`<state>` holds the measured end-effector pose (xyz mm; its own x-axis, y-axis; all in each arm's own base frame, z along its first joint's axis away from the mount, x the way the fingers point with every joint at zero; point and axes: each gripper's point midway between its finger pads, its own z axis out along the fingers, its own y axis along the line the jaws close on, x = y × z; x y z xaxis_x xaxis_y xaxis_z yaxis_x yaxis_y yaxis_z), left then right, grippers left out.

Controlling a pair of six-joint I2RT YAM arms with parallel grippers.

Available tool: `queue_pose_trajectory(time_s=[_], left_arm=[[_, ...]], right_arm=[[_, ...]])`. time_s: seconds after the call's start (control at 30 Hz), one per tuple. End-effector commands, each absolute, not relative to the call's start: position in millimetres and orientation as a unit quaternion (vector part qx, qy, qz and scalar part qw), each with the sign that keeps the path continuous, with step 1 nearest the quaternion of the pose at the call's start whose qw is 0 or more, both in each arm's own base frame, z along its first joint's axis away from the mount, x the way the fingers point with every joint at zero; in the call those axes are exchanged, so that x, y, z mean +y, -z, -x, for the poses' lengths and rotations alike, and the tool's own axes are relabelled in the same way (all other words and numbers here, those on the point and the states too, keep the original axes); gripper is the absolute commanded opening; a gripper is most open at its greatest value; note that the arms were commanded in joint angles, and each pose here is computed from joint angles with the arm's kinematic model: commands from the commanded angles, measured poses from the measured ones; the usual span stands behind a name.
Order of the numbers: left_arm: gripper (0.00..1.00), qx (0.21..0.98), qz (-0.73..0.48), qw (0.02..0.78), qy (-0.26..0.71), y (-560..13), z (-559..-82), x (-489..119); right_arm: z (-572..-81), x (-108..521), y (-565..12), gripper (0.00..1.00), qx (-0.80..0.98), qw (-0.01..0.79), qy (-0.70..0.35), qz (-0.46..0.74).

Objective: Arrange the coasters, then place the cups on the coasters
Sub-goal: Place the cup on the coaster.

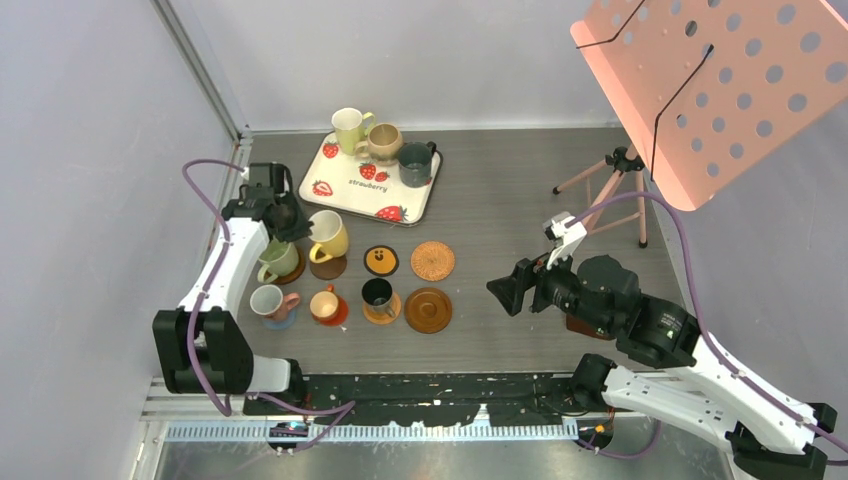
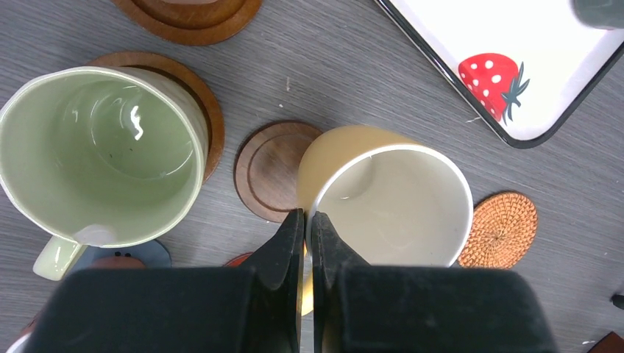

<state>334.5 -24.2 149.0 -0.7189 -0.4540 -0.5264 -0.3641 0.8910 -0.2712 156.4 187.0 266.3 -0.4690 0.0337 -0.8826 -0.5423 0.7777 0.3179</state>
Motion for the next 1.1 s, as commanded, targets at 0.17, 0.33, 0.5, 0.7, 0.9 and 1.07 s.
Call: queue_pose_trajectory(time_s=[0.17, 0.33, 0.5, 0.7, 0.9, 1.07], left_arm=[[0.00, 0.901, 0.233, 0.355, 0.083, -162, -337, -8], [0.00, 0.902, 0.234, 0.354, 0.080, -157, -336, -3], [0.00, 0.904, 0.232, 0.352, 0.076, -156, -336, -1], [0.00, 0.904, 0.237, 0.350, 0.059, -152, -332, 4], [0.00, 0.909, 0.235, 0.341, 0.055, -143, -330, 5], [0.00, 0.911, 0.233, 0.334, 0.060, -137, -330, 3]], right_arm=[[-154, 186, -267, 0.80, 0.803, 0.492, -0.301, 0.150], [-153, 187, -270, 0.80, 0.801, 0.492, -0.306, 0.150], [-153, 186, -272, 0.80, 0.799, 0.496, -0.308, 0.147], [-154, 187, -272, 0.80, 0.799, 0.494, -0.310, 0.146], [-154, 189, -272, 0.80, 0.799, 0.492, -0.311, 0.147], [-154, 190, -272, 0.80, 0.799, 0.492, -0.313, 0.148]])
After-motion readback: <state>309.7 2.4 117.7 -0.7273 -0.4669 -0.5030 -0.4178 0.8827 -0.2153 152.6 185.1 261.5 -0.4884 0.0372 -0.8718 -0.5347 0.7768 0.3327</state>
